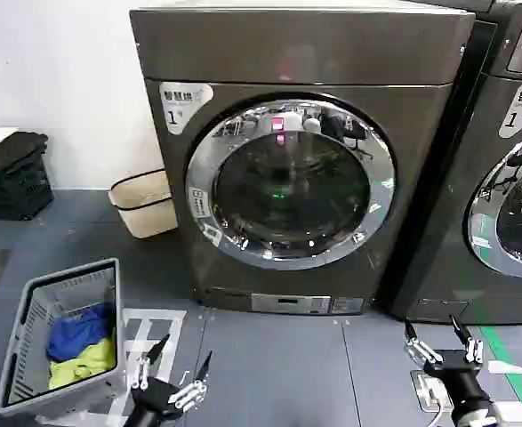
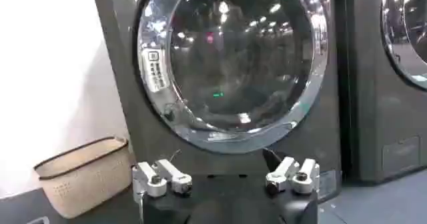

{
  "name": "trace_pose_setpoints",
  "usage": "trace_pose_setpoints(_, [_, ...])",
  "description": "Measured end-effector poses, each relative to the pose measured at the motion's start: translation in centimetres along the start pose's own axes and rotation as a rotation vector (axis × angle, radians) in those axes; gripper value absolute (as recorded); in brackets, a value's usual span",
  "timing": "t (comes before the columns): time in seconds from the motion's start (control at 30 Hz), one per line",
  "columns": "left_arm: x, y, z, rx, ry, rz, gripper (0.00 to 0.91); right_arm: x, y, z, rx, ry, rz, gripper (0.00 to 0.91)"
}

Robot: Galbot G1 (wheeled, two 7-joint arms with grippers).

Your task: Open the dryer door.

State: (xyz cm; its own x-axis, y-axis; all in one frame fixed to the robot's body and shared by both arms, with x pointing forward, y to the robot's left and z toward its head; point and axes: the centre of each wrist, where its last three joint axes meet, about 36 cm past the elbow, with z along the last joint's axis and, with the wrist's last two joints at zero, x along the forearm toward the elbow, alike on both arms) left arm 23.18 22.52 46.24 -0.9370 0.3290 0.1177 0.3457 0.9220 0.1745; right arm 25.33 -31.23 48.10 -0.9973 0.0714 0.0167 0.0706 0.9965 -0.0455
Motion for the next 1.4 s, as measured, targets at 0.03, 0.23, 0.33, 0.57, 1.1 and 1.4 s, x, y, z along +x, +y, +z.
trace_pose_setpoints(0.03, [0.0, 0.0, 0.0, 0.0, 0.0, 0.0, 0.907, -0.2, 0.0, 0.0, 0.001, -0.005, -0.013, 0.907])
trace_pose_setpoints(0.23, [0.1, 0.0, 0.0, -0.003, 0.004, 0.007, 0.907, -1.6, 0.1, -0.2, -0.027, -0.032, -0.1, 0.907])
trace_pose_setpoints(0.33, [0.2, 0.1, 0.1, -0.005, 0.006, 0.012, 0.907, -2.5, 0.3, -0.2, -0.032, -0.05, -0.16, 0.907])
trace_pose_setpoints(0.57, [0.4, 0.1, -0.1, 0.0, 0.004, 0.015, 0.907, -5.2, 0.5, -0.4, -0.016, -0.108, -0.297, 0.907])
trace_pose_setpoints(1.1, [1.1, -0.1, -1.2, 0.003, -0.013, 0.015, 0.907, -12.9, 1.7, -2.6, 0.035, -0.167, -0.526, 0.907])
trace_pose_setpoints(1.4, [1.6, 0.0, -1.7, -0.004, -0.016, 0.011, 0.907, -16.7, 3.3, -4.0, 0.034, -0.196, -0.636, 0.907])
